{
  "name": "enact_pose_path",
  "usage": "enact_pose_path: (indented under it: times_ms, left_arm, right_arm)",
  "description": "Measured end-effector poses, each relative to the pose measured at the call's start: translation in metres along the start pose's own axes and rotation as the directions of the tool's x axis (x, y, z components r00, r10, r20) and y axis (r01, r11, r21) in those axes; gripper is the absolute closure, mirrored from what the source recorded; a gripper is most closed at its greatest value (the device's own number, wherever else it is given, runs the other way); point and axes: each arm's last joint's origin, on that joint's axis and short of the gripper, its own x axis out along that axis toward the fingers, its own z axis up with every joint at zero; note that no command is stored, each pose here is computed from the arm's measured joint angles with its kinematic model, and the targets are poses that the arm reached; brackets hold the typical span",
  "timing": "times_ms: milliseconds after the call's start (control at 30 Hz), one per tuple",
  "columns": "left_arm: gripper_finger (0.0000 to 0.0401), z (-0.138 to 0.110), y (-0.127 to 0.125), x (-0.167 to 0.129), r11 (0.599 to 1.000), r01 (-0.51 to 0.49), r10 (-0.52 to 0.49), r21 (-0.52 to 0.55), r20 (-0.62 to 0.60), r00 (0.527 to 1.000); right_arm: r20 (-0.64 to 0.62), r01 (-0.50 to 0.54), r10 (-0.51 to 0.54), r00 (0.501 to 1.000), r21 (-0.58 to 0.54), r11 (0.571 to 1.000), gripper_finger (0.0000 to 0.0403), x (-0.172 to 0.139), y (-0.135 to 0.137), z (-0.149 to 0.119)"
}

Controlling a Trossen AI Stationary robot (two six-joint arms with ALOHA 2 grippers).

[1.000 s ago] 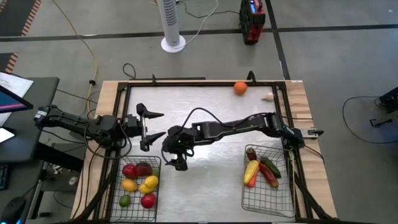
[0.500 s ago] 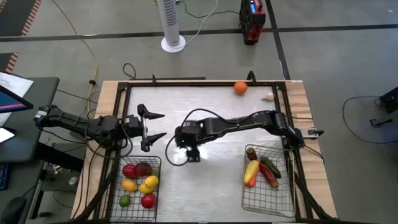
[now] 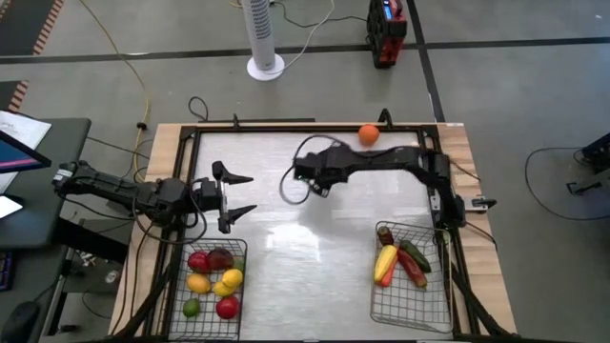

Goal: Sort produce into baskets
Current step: Put the white garlic into the gold wire basket

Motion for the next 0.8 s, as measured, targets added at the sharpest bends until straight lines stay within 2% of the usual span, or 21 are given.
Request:
enact_pose_path:
  times_ms: [100, 233, 433, 567, 700, 800]
  left_arm:
    - [0.0060, -0.004, 0.001, 0.000, 1.000, -0.027, 0.028, 0.009, -0.038, 0.999]
    - [0.0060, -0.008, 0.001, 0.000, 0.998, -0.057, 0.058, 0.010, -0.081, 0.995]
    - [0.0060, -0.008, 0.004, 0.000, 0.994, -0.106, 0.105, -0.002, -0.081, 0.991]
    - [0.0060, -0.008, 0.007, 0.001, 0.992, -0.130, 0.129, -0.005, -0.082, 0.988]
    - [0.0060, -0.008, 0.011, 0.002, 0.988, -0.158, 0.157, -0.002, -0.082, 0.984]
    - [0.0060, -0.008, 0.014, 0.003, 0.985, -0.173, 0.173, 0.007, -0.082, 0.982]
  right_arm:
    - [-0.015, -0.001, 0.002, 1.000, 0.064, 0.998, 0.0062, 0.015, -0.021, -0.025]
    - [-0.028, 0.009, -0.003, 1.000, 0.204, 0.979, 0.0062, 0.032, -0.052, -0.073]
    - [-0.057, 0.083, -0.064, 0.996, 0.460, 0.884, 0.0062, 0.039, -0.094, -0.136]
    - [-0.084, 0.108, -0.077, 0.994, 0.490, 0.865, 0.0062, 0.041, -0.114, -0.163]
    - [-0.111, 0.051, -0.003, 0.994, 0.430, 0.901, 0.0062, 0.051, -0.130, -0.183]
    - [-0.147, 0.056, 0.005, 0.989, 0.411, 0.910, 0.0062, 0.059, -0.138, -0.190]
